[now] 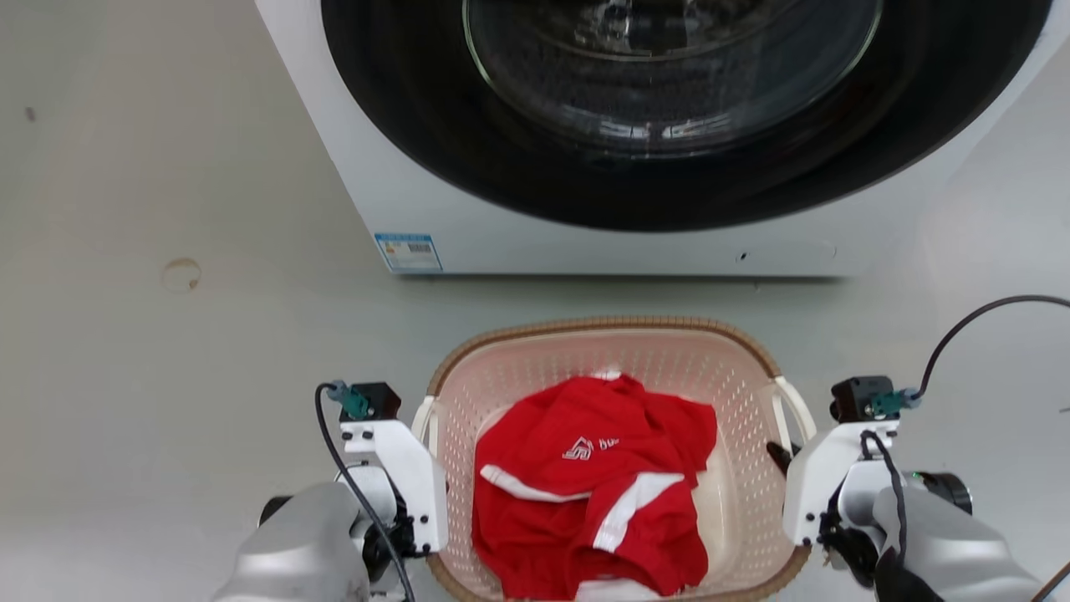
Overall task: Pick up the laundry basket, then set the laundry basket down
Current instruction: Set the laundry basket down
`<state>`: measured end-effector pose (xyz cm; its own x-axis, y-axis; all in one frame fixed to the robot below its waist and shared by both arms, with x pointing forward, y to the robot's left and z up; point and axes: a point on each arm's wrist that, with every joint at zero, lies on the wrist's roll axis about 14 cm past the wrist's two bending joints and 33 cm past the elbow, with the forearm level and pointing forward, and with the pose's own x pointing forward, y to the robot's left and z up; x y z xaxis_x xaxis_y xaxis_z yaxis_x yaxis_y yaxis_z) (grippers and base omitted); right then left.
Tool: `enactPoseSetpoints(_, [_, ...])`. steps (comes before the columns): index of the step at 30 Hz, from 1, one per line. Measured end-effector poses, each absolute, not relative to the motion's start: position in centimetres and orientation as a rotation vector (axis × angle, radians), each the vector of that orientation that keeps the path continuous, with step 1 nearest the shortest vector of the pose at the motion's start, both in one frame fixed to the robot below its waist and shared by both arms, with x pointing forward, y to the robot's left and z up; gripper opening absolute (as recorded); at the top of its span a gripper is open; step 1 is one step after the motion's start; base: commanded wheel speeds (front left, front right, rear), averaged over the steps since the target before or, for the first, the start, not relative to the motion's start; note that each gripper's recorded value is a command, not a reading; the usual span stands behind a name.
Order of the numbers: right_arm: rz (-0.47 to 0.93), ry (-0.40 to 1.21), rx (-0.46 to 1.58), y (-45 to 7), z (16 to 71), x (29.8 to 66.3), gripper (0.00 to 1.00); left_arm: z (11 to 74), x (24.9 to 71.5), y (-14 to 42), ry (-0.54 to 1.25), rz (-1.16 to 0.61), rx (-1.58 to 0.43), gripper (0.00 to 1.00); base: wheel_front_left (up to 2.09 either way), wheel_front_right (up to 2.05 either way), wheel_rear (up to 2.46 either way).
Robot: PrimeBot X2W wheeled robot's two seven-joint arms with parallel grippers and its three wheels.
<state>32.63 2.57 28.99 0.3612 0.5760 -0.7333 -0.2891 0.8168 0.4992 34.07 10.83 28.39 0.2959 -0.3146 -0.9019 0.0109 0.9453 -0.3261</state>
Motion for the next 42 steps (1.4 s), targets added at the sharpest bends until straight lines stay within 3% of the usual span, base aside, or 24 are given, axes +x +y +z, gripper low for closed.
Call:
enactPoseSetpoints(29, [0.513, 1.041, 0.346, 1.4, 17.3, 41.8, 0.0, 18.2, 43.5, 9.5, 1.204, -0.266, -0.245, 0.0, 0.0, 0.0, 0.0])
enactPoseSetpoints(42, [0.51, 1.02, 0.355, 1.8, 13.7, 44.5, 0.0, 14.3, 44.8, 9.7, 1.201, -0.294, -0.203, 0.0, 0.0, 0.0, 0.0])
